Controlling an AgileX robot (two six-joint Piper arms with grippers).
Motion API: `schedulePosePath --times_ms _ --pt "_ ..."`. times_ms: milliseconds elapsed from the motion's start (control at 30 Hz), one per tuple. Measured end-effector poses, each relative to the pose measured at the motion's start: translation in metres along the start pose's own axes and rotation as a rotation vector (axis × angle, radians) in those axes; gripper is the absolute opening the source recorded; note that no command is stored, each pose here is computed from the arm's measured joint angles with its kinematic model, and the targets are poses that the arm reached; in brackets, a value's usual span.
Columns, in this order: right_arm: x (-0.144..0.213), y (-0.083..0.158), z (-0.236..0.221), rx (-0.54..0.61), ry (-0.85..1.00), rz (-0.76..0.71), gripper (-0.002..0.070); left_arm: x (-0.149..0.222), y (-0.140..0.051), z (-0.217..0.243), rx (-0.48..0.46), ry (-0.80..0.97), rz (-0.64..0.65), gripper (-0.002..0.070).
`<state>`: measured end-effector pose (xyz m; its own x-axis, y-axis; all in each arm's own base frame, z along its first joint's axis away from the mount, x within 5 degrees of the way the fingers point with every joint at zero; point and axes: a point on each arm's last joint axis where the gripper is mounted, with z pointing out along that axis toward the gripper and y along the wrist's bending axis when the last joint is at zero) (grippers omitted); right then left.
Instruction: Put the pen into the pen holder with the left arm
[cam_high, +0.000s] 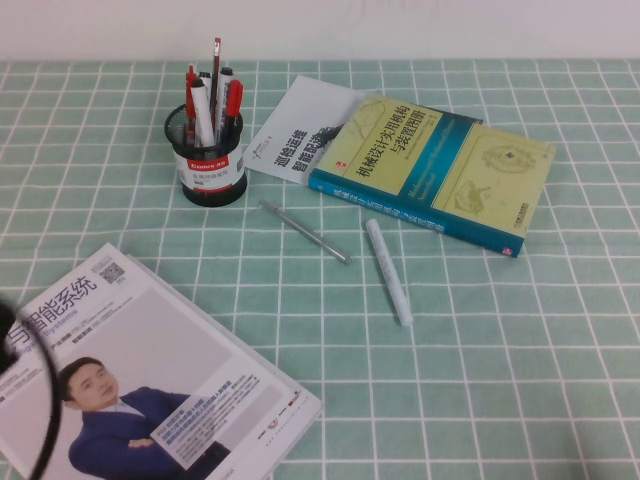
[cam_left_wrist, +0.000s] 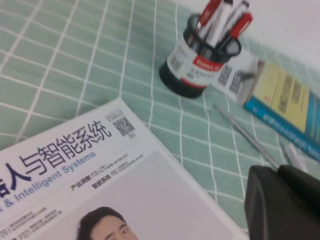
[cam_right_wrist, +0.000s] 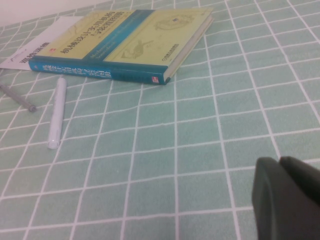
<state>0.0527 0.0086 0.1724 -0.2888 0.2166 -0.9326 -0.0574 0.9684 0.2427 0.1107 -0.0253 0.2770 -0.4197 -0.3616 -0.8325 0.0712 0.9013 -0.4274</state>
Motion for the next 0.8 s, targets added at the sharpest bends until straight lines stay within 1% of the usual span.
schedulePosePath --times_ms 167,267,367,567,800 --pt "0.000 0.000 0.000 0.000 0.000 0.000 -0.0020 -0.035 -0.016 0.038 -0.018 0.181 0.049 0.0000" --pt "0.000 0.000 0.000 0.000 0.000 0.000 -0.0020 -0.050 -0.028 0.065 0.019 0.261 0.093 0.0000" --pt "0.000 0.000 0.000 0.000 0.000 0.000 -0.0020 -0.057 -0.045 0.098 0.074 0.336 0.143 0.0000" --pt "0.000 0.000 0.000 0.000 0.000 0.000 -0.0020 -0.049 -0.093 0.175 0.174 0.483 0.230 0.0000" --pt "0.000 0.000 0.000 0.000 0.000 0.000 -0.0020 -0.013 -0.144 0.254 0.249 0.688 0.280 0.0000"
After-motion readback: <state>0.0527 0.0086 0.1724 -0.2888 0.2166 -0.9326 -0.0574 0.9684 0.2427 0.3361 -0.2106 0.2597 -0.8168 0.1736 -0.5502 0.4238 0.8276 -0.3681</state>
